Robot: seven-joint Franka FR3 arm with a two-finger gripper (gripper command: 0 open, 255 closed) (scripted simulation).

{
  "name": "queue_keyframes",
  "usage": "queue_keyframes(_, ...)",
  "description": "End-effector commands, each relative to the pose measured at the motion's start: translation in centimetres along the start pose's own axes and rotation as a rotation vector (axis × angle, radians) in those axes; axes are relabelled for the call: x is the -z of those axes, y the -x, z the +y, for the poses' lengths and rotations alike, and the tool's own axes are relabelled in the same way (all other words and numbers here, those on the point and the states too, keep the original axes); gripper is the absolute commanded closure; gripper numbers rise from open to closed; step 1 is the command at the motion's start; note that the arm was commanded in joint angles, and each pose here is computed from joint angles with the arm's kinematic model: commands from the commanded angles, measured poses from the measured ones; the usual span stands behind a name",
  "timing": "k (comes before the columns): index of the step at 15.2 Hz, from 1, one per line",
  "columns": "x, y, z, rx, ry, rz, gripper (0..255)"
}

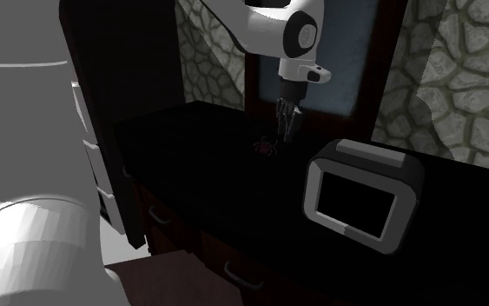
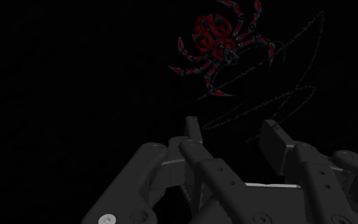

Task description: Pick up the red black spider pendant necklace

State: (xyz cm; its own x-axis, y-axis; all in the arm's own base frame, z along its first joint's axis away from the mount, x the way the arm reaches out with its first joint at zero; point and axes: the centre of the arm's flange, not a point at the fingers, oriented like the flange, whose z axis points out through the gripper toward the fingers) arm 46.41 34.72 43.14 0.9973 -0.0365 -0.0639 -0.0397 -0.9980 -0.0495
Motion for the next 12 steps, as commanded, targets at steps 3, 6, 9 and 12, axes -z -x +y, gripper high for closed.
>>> queue_keyframes(3,-0.1,0.1,-0.1,0.001,0.0,-0.001,255)
queue_keyframes(6,0.4,0.1,-0.1,0.001,0.0,-0.002,255)
queue_keyframes(9,2.0,0.2,-0.2,0.001,0.0,-0.002,255)
queue_keyframes(12,3.6,0.3,-0.3,0.001,0.0,-0.002,255)
